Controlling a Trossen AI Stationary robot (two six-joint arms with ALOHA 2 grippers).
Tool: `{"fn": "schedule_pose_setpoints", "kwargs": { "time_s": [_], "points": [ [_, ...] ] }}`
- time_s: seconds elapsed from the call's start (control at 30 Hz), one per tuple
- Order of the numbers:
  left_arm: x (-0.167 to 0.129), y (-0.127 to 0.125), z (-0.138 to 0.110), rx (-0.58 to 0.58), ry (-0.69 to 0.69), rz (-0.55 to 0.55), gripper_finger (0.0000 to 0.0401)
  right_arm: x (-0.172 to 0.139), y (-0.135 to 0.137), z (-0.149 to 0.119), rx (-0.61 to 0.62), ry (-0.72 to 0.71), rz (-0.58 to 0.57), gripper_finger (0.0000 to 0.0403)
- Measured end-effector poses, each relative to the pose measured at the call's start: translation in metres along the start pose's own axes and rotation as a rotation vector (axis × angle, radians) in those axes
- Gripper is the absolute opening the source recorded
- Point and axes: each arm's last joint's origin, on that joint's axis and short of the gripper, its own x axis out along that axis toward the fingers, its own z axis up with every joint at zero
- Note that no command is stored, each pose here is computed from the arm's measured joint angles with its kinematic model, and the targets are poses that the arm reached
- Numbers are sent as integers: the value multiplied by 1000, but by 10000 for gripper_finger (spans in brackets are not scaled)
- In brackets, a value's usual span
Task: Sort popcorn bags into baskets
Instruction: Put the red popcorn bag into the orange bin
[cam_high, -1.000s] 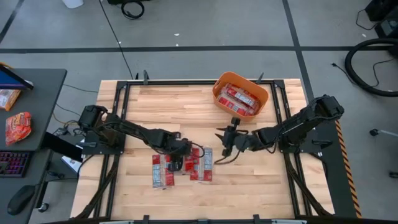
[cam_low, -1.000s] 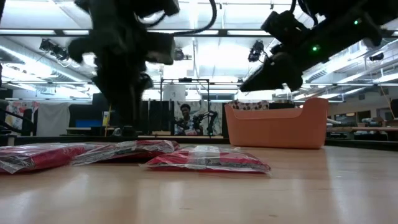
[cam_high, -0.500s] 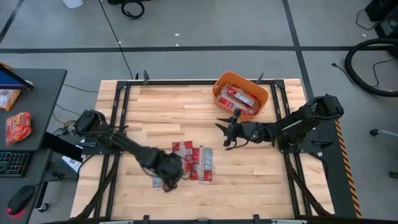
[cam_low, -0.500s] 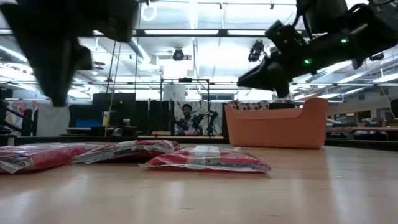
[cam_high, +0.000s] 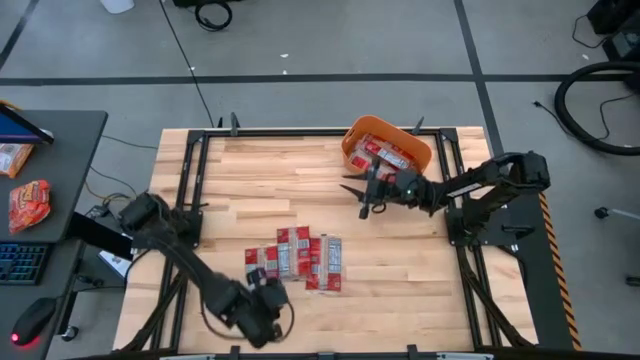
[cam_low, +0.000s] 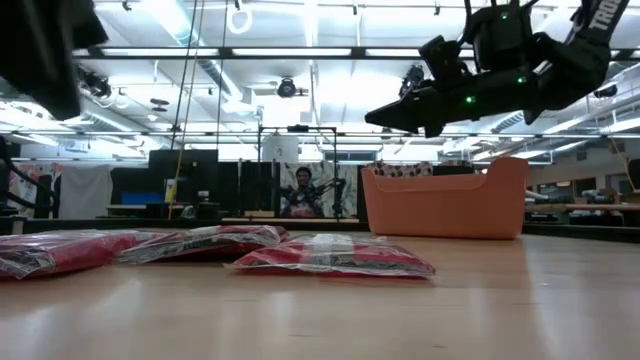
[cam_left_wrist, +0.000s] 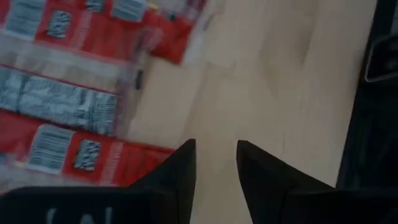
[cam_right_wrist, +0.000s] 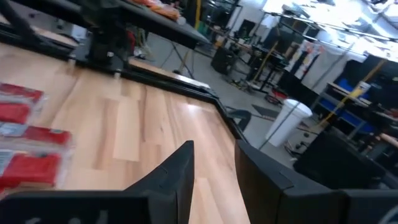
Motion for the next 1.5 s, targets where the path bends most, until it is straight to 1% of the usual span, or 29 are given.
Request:
{"fn": "schedule_pose_setpoints", "kwargs": {
  "time_s": [0.13,0.2,0.3,0.43,0.5,0.6,0.63,0.77,0.83,0.93,1.03,1.13,1.2,1.27,1.37,1.5],
  "points": [
    [10,-20,-9,102,22,66,119,1,-7,-1,4,-5,-29,120],
    [12,-23,-10,135,42,111,118,1,-10,-2,6,-14,-32,120],
    [7,-23,-4,121,34,141,118,2,-13,-2,7,-32,-13,120],
    [-4,-15,9,111,51,196,118,2,-15,-2,11,-46,-5,120],
    [-8,-11,11,110,74,219,118,2,-15,-2,11,-46,-5,120],
    [-9,-6,-4,163,180,294,118,2,-15,-2,12,-46,-5,120],
    [-8,-7,-10,167,195,294,119,2,-15,-2,15,-46,-5,120],
    [-2,-6,-36,138,201,321,132,2,-14,-3,28,-44,14,120],
    [2,-2,-45,95,202,339,147,2,-14,-3,36,-48,27,120],
    [8,5,-52,52,230,374,166,2,-12,-3,46,-49,34,120],
    [22,15,-52,20,269,375,170,2,-10,-2,53,-52,42,120],
    [37,32,-53,43,294,420,171,2,-7,0,52,-57,52,120],
    [42,44,-52,72,305,458,171,1,-6,0,52,-59,58,120],
    [46,58,-53,143,353,519,171,1,-4,1,51,-61,63,120],
    [47,79,-55,263,452,645,171,1,-3,1,46,-62,65,120],
    [38,99,-50,321,573,809,171,1,-3,1,39,-56,67,120]
  ]
}}
